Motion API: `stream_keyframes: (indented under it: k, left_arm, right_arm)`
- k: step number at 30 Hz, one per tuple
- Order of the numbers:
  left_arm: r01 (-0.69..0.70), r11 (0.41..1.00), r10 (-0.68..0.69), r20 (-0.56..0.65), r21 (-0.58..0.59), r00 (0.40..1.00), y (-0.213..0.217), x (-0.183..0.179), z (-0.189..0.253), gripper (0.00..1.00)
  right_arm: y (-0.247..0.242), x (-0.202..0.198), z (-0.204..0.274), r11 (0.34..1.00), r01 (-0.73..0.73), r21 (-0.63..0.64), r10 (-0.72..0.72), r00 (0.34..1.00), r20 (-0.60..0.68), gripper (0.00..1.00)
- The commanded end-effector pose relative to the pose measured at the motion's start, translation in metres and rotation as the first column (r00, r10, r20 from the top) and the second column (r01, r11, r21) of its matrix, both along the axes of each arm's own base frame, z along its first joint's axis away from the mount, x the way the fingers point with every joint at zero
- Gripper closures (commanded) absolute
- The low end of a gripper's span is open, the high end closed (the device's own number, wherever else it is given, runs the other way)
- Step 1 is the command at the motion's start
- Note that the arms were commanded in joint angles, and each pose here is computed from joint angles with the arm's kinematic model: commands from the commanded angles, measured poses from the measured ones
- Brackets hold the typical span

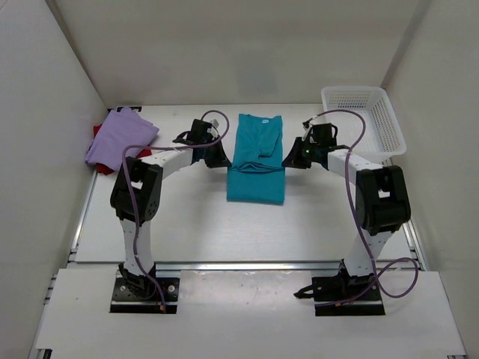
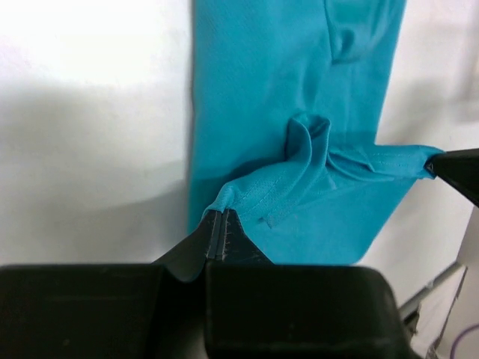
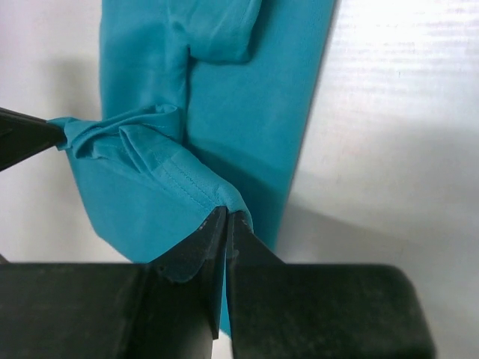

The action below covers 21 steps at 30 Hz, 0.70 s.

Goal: Fold and stack the t-shirts
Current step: Fold the folded rectangular tshirt in 1/3 of the way

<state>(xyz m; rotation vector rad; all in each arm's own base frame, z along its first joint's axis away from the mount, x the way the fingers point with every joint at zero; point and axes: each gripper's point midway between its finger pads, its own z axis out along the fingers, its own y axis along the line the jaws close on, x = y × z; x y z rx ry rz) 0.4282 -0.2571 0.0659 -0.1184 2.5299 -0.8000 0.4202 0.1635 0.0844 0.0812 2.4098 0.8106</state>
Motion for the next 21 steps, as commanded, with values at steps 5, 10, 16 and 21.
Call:
stream_keyframes:
  k: [5,10,16,21]
  left_arm:
    - [-0.008,0.999,0.010,0.067,-0.032,0.998,-0.012,0.044,0.014,0.93]
    - [-0.007,0.993,0.018,0.092,-0.121,0.996,-0.015,0.050,0.028,0.78]
    - [-0.127,0.977,0.159,0.187,-0.174,0.969,0.021,0.040,0.072,0.70]
    - [-0.051,0.980,0.080,0.146,-0.192,0.986,-0.007,-0.009,0.051,0.73]
  right_arm:
    - [-0.007,0.038,-0.013,1.000,0.007,-0.023,-0.007,1.000,0.001,0.99]
    - [-0.016,0.051,-0.005,1.000,0.030,0.007,-0.030,0.999,0.021,0.95]
    - [-0.020,0.039,0.040,0.997,0.059,-0.057,-0.051,0.990,0.134,0.68]
    - [0.003,0.020,0.054,0.986,0.058,-0.159,-0.022,0.975,0.219,0.88]
